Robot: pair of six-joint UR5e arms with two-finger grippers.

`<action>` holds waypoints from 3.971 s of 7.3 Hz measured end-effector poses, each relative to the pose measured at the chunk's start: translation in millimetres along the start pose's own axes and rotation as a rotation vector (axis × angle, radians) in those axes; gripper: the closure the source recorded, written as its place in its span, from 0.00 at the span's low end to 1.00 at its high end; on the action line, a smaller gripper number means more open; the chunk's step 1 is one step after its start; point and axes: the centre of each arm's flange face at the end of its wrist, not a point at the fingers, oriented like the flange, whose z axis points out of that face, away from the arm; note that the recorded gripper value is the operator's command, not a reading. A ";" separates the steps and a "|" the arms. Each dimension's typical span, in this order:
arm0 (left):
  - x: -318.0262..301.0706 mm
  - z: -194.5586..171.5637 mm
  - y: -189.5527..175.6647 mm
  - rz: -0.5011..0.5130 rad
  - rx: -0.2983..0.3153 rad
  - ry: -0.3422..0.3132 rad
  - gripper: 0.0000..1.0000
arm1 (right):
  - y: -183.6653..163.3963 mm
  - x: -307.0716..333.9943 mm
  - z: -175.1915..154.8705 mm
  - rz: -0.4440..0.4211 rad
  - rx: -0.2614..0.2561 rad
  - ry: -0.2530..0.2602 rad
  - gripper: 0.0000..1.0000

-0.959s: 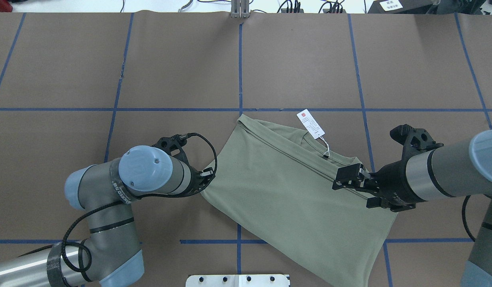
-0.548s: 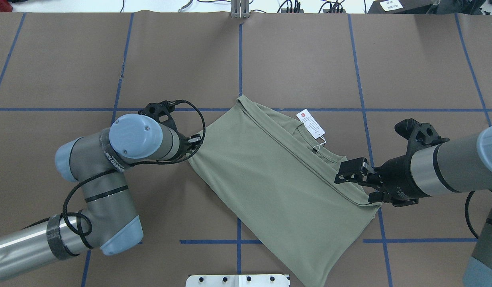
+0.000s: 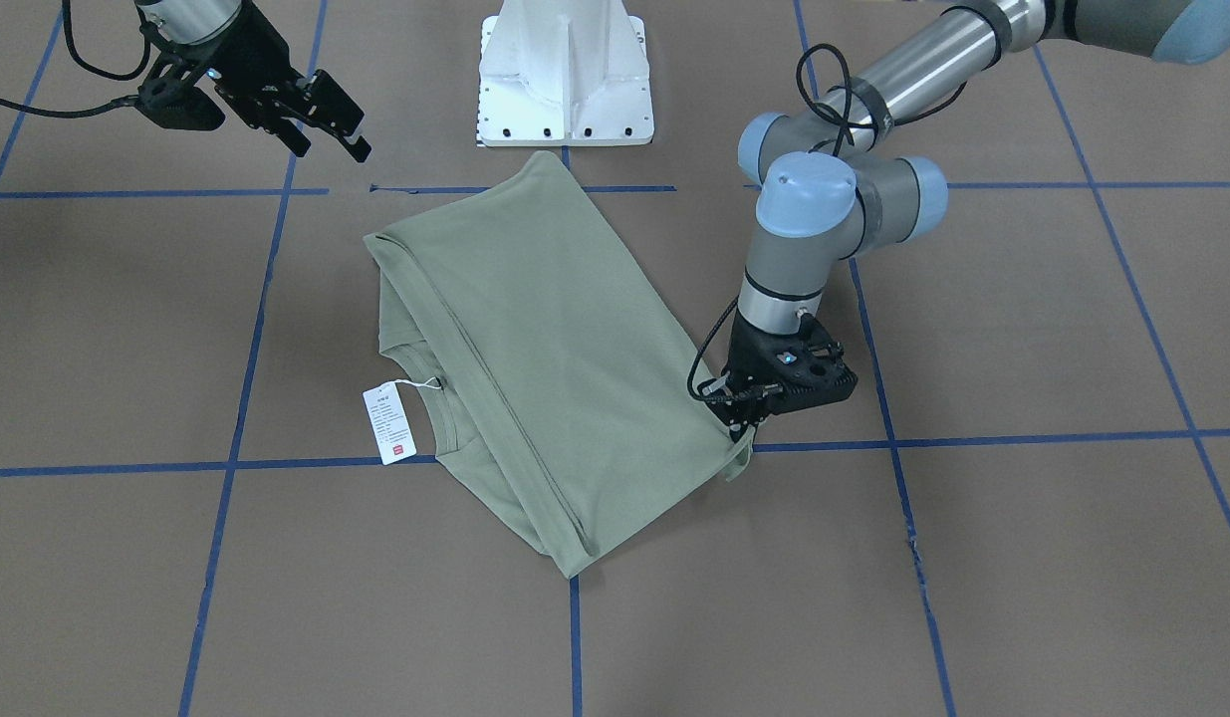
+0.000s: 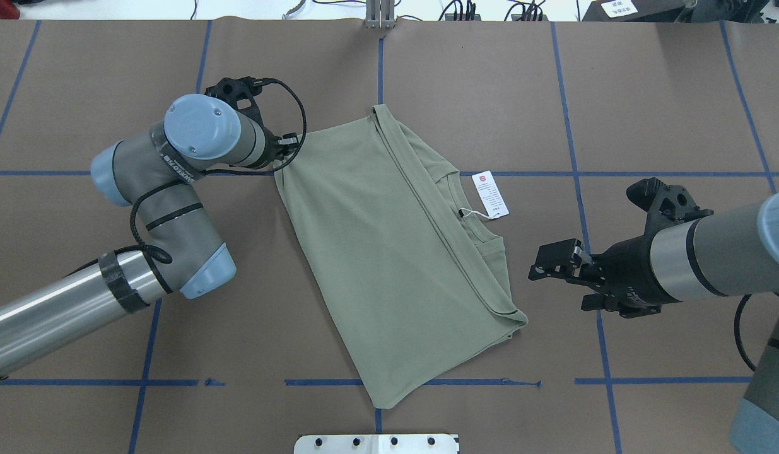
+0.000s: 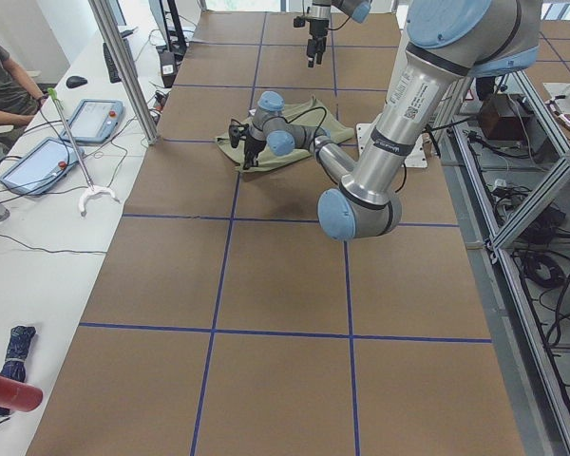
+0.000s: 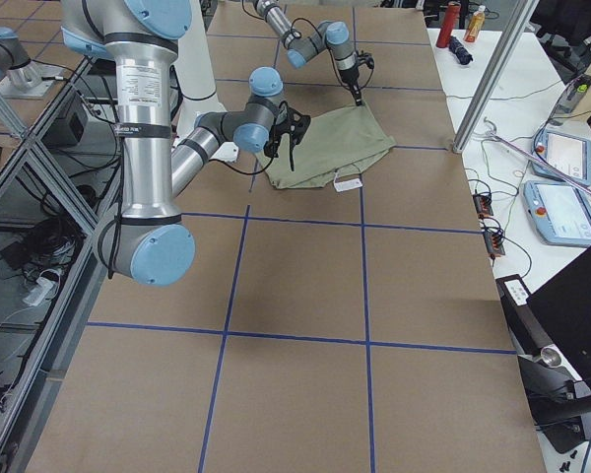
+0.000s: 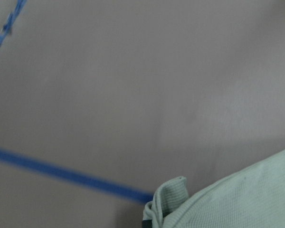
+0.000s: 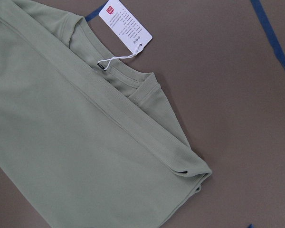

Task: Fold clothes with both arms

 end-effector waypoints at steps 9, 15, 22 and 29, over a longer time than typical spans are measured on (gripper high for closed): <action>74.5 54.0 -75.1 0.162 0.220 0.103 0.00 | -16.0 -21.1 19.9 0.000 0.015 -0.003 0.00; -18.8 -72.3 -53.6 0.339 0.056 -0.020 0.00 | -44.8 -114.2 98.2 -0.291 0.024 0.218 0.00; -31.4 -140.1 -8.3 0.357 -0.077 -0.006 0.00 | 11.1 -112.7 198.8 -0.797 -0.056 0.353 0.00; -34.2 -136.3 -4.4 0.355 -0.108 0.003 0.00 | 19.9 -94.1 218.3 -0.807 -0.089 0.397 0.00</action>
